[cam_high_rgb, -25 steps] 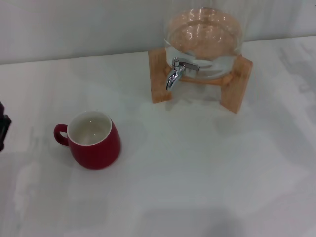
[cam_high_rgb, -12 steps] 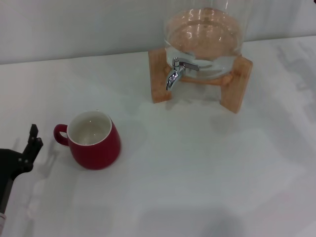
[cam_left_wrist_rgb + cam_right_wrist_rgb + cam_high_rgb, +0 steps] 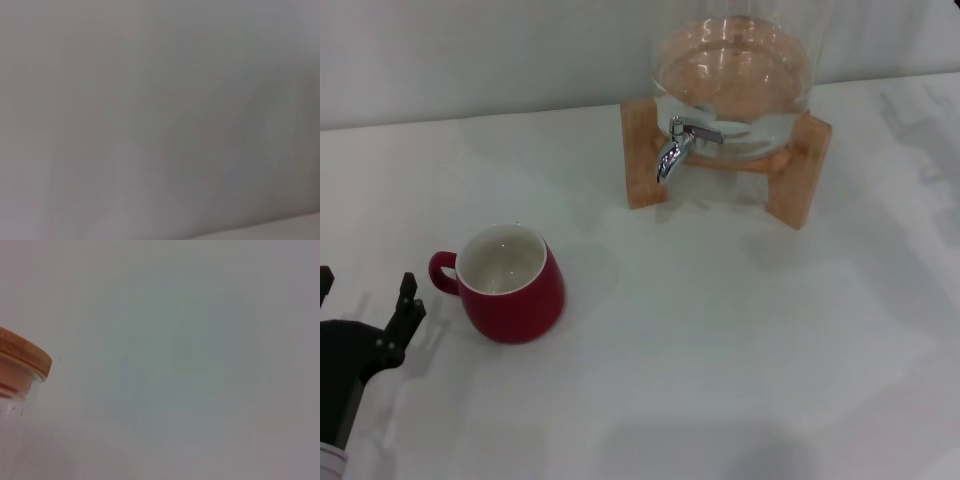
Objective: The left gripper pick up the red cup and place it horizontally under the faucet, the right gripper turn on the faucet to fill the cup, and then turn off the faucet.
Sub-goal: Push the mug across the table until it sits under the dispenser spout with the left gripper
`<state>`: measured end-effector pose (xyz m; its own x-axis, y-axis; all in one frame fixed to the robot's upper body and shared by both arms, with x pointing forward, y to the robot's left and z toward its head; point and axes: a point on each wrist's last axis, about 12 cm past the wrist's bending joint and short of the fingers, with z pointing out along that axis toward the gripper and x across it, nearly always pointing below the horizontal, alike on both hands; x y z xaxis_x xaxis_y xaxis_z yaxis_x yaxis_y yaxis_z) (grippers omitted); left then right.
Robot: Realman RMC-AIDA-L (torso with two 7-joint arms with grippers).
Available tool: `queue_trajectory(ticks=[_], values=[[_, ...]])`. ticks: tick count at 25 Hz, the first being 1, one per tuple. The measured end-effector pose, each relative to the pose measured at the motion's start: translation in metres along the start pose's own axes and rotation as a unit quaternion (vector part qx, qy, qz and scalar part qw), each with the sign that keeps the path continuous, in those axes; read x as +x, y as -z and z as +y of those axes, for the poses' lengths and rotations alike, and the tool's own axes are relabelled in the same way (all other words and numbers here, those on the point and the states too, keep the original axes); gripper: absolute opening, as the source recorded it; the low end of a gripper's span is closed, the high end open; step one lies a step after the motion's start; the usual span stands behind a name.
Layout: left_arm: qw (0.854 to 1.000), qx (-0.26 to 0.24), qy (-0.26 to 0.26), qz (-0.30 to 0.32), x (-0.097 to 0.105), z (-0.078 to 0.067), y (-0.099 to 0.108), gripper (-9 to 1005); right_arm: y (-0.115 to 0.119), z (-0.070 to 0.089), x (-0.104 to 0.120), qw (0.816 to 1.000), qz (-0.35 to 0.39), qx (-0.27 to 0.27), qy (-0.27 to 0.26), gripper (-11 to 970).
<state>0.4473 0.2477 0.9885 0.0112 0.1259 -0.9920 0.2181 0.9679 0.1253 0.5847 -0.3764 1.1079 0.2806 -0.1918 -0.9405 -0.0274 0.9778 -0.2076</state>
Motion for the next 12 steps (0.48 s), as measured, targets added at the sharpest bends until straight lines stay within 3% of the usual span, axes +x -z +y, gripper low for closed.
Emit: queue_trajectory(ticks=[12], values=[[0.999, 0.023, -0.014, 0.034, 0.0077, -0.0012, -0.0013, 887, 0.0017, -0.0006, 0.0004, 1.000, 0.000, 0.001, 0.001, 652]])
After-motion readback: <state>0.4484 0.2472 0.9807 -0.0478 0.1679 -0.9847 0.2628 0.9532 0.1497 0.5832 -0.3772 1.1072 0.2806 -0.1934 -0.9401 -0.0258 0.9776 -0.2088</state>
